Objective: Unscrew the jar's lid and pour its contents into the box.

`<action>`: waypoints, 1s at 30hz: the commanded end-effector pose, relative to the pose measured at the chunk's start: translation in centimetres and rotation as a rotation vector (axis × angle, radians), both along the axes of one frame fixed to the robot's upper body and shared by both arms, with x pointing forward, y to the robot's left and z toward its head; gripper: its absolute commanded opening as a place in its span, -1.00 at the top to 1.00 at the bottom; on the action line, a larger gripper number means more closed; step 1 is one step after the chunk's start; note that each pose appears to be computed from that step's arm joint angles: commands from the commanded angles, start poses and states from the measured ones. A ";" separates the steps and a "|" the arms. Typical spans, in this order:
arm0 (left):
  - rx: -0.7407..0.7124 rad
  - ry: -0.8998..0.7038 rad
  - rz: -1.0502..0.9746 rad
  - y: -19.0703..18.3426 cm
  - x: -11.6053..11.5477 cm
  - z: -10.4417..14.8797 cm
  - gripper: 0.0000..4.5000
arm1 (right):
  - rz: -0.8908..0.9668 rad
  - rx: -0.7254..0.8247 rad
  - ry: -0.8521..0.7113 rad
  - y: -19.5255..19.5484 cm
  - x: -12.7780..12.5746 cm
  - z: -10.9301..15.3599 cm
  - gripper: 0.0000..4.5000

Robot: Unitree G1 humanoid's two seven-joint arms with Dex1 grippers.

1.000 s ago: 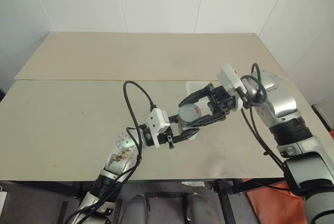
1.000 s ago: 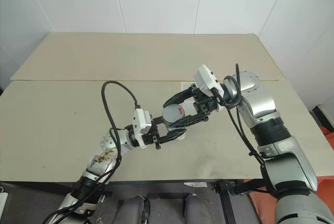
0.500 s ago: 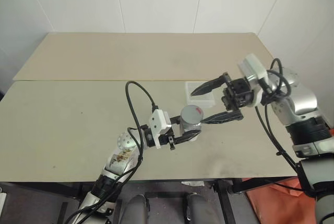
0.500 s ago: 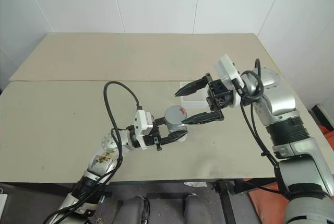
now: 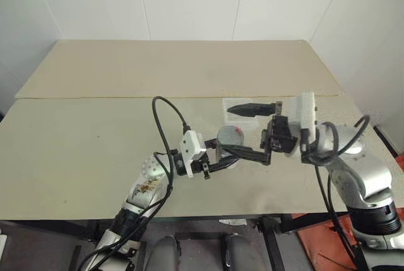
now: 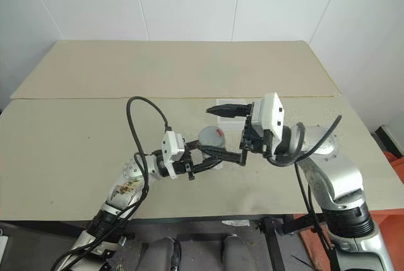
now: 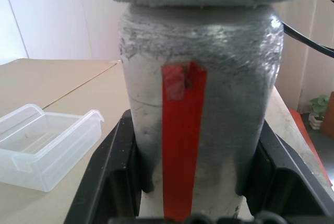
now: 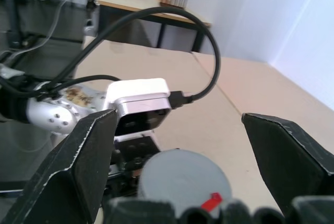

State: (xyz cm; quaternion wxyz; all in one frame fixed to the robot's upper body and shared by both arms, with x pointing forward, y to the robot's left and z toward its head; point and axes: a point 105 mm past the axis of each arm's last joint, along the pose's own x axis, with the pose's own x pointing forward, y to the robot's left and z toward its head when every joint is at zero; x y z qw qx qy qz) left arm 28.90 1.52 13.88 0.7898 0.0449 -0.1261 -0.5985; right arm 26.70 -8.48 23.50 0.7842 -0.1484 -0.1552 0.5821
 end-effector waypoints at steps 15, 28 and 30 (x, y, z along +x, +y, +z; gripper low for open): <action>-0.003 -0.042 0.003 0.1 0.0 1.1 0.07 | -0.029 -0.029 -0.027 0.9 0.4 -1.0 -1.00; -0.003 -0.032 -0.003 0.7 0.0 1.0 0.07 | -0.108 -0.031 -0.027 -1.6 1.4 -1.2 -1.00; -0.005 -0.031 -0.002 0.8 0.1 1.0 0.07 | -0.125 -0.036 -0.029 -2.3 1.5 -1.2 -1.00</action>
